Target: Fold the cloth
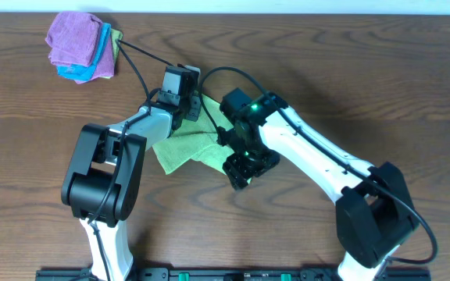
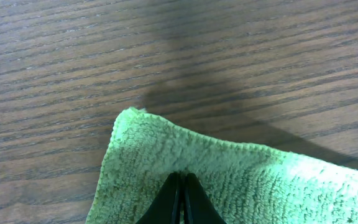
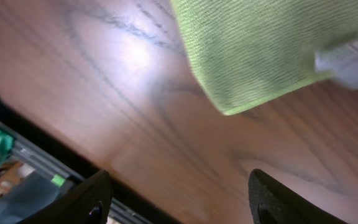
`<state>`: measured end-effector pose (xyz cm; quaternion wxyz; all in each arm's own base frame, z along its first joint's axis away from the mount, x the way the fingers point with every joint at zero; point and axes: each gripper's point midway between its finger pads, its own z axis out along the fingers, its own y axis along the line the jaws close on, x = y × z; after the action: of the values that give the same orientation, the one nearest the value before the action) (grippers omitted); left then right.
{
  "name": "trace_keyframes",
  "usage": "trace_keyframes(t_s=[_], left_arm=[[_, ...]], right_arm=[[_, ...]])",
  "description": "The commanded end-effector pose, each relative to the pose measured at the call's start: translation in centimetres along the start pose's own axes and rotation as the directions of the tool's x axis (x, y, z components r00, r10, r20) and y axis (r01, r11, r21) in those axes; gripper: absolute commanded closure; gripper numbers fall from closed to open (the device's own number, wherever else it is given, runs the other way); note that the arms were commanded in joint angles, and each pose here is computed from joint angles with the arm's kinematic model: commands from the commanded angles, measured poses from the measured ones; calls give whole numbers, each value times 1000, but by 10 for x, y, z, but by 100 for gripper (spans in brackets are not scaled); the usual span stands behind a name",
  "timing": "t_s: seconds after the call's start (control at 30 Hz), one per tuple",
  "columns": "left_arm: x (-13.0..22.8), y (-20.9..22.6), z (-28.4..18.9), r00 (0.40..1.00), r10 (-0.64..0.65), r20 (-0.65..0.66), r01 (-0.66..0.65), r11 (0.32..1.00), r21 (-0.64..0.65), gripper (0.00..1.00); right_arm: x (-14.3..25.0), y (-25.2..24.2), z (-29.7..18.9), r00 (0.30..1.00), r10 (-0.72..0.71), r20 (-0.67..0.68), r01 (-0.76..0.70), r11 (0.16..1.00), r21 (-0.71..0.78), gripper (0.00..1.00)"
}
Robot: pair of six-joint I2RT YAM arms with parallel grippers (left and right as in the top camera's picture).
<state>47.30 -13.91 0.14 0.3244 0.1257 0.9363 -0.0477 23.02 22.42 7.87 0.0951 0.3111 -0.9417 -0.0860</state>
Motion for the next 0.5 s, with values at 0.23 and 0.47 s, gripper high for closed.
trace_keyframes(t_s=[0.23,0.47], left_arm=[[28,31,12,996,-54,-72,49,997,-65,94],[29,38,11,995,-66,-75,60,995,-75,94]], right_arm=[[-70,-52,-32,932,148,331,-170,985,38,58],[-87,-65,-17,935,87,344,-111,993,49,39]])
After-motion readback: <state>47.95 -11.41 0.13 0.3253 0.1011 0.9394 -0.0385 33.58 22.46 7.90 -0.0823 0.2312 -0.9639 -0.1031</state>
